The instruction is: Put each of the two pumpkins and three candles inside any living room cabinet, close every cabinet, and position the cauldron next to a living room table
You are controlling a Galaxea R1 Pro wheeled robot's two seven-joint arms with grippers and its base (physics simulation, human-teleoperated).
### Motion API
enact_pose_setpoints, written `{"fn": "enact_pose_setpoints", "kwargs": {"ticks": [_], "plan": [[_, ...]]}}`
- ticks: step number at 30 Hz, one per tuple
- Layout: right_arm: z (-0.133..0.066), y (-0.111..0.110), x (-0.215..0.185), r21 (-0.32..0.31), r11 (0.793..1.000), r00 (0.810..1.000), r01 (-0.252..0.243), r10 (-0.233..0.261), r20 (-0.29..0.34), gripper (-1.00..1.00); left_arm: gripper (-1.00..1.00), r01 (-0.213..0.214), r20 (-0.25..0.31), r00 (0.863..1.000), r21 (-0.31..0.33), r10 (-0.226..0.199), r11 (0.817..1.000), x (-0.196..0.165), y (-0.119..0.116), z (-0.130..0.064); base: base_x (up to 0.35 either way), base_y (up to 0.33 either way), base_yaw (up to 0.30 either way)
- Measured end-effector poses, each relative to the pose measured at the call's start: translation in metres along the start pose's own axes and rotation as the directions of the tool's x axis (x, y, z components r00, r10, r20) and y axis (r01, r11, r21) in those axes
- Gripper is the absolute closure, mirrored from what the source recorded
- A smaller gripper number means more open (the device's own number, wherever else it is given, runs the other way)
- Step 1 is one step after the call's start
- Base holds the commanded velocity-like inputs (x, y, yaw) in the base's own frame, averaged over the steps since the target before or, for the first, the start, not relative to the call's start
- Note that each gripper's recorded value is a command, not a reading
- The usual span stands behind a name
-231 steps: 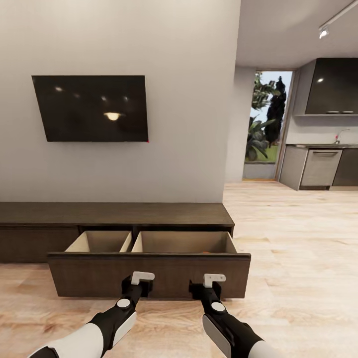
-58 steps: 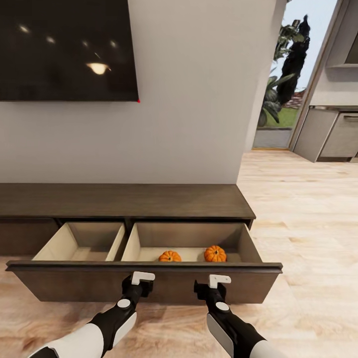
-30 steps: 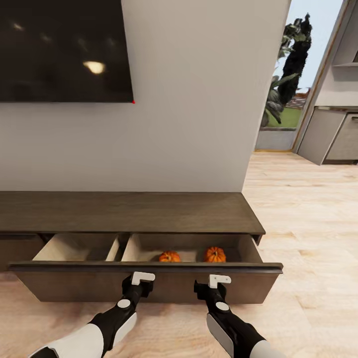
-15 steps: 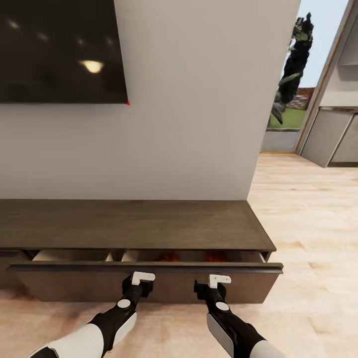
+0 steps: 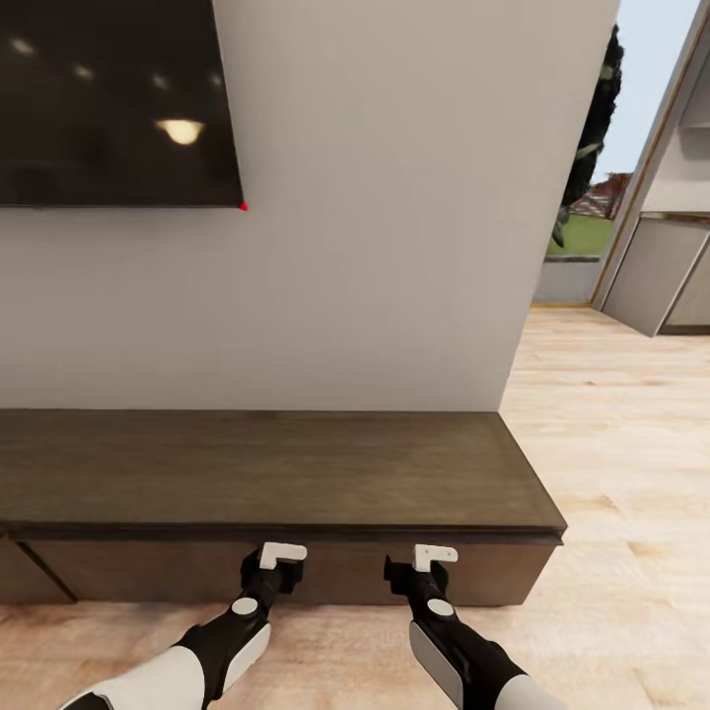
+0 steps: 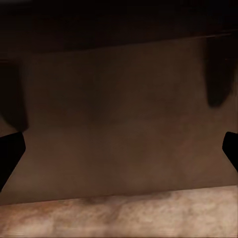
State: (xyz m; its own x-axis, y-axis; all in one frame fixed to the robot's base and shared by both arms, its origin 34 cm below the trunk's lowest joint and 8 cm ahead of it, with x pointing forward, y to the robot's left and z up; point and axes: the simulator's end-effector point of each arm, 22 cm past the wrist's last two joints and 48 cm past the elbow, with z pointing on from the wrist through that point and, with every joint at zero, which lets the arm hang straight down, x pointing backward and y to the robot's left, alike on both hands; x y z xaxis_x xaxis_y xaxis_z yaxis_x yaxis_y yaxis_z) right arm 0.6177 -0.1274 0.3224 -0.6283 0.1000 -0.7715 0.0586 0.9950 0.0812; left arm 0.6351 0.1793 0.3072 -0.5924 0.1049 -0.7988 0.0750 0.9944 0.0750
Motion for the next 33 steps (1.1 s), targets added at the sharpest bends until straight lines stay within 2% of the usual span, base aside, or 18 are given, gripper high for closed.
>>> {"fn": "enact_pose_setpoints", "kwargs": {"ticks": [5, 7, 9, 33], "plan": [[0.0, 0.0, 0.0, 0.0, 1.0, 1.0, 0.0, 0.0, 0.0, -1.0, -1.0, -0.007, -0.005, 1.0, 0.007, 0.007, 1.0, 0.004, -0.002, -0.001, 0.006, 0.0, 0.0], [0.0, 0.0, 0.0, 0.0, 1.0, 1.0, 0.0, 0.0, -0.001, -1.0, -1.0, 0.003, 0.001, 1.0, -0.001, -0.003, 1.0, -0.002, 0.001, 0.001, -0.179, 0.0, 0.0], [0.0, 0.0, 0.0, 0.0, 1.0, 1.0, 0.0, 0.0, -0.001, -1.0, -1.0, -0.013, 0.011, 1.0, 0.004, 0.013, 1.0, -0.008, -0.001, 0.002, -0.256, 0.0, 0.0], [0.0, 0.0, 0.0, 0.0, 1.0, 1.0, 0.0, 0.0, -0.001, -1.0, -1.0, -0.014, 0.012, 1.0, 0.003, 0.013, 1.0, -0.008, -0.001, 0.002, -0.294, 0.0, 0.0]]}}
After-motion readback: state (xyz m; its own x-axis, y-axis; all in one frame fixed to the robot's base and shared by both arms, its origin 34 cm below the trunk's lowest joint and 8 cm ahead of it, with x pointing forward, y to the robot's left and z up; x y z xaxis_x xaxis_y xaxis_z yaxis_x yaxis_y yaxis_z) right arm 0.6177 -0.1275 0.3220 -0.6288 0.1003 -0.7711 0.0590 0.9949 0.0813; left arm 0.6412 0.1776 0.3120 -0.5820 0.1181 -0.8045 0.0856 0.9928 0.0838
